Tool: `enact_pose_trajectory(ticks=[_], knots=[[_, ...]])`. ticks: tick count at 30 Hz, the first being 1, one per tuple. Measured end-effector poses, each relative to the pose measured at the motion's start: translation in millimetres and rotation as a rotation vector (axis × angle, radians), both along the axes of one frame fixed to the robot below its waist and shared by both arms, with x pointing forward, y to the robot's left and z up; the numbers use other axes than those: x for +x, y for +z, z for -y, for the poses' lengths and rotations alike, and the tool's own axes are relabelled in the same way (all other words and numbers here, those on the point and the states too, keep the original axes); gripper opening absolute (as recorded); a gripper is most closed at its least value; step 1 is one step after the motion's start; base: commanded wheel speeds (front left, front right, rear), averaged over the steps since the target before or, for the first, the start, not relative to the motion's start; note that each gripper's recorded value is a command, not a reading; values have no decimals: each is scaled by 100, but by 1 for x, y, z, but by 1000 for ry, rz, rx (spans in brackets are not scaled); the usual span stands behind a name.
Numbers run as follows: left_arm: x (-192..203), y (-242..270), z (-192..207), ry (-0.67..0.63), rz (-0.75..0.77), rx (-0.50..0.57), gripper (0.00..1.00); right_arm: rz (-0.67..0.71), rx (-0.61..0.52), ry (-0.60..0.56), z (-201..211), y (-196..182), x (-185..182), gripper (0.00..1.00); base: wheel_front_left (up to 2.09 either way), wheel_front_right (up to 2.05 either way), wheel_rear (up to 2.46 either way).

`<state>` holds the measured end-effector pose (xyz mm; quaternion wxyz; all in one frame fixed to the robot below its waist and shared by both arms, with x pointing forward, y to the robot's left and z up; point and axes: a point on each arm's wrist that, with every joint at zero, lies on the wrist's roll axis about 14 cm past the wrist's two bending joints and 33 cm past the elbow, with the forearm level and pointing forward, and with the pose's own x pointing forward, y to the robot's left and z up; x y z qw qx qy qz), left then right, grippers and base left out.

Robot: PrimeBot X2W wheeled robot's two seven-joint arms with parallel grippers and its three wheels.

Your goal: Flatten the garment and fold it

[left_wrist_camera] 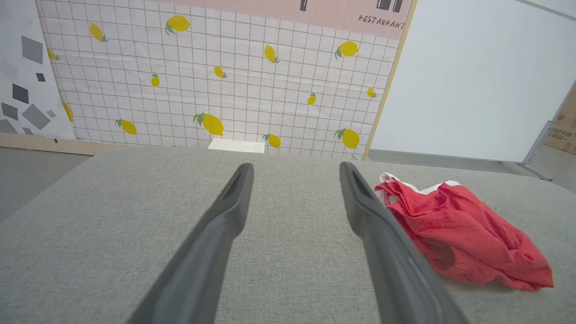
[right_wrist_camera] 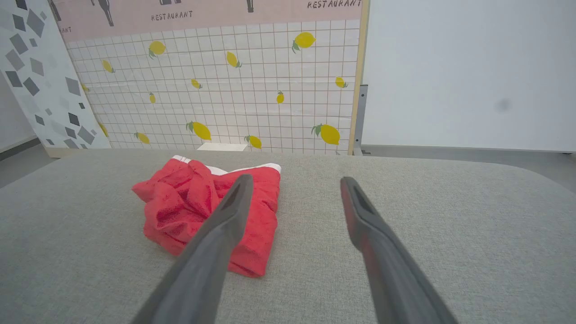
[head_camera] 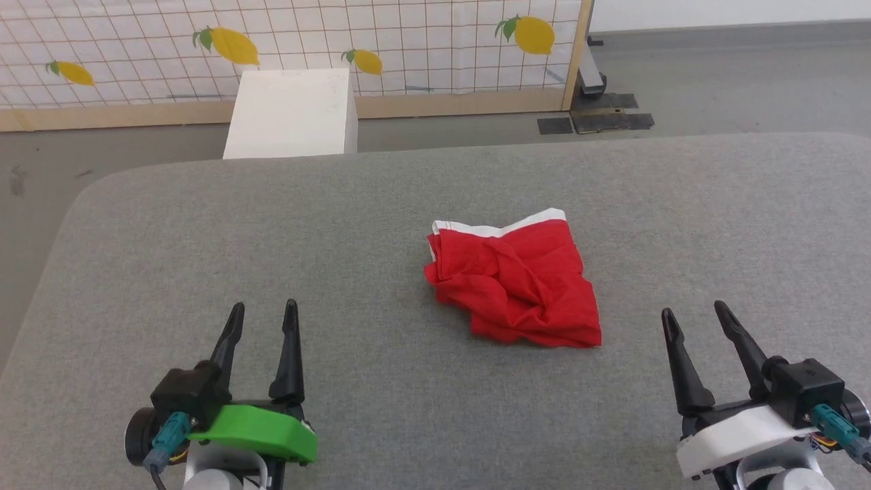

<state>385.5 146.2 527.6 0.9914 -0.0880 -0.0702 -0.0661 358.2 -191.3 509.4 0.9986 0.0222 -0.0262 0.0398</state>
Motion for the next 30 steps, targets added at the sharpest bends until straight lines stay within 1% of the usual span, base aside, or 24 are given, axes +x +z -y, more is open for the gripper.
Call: enact_pose_trajectory(ticks=[19, 21, 24, 27, 30], knots=[[0, -4, -1, 4, -13, -2, 100, -19, 15, -11, 0, -3, 3, 100, 0, 0, 0], [0, -5, -1, 5, -14, -3, 100, -41, 93, -21, -1, -7, 4, 100, 0, 0, 0], [1, -6, -1, 5, -17, -4, 100, -125, 348, -52, 0, -18, 8, 100, 0, 0, 0], [3, -8, -1, 4, -23, -4, 100, -236, 652, -72, 10, -28, 22, 100, 0, 0, 0], [7, -11, -1, 5, -30, -5, 100, -336, 846, -48, 14, -35, 42, 100, 0, 0, 0]])
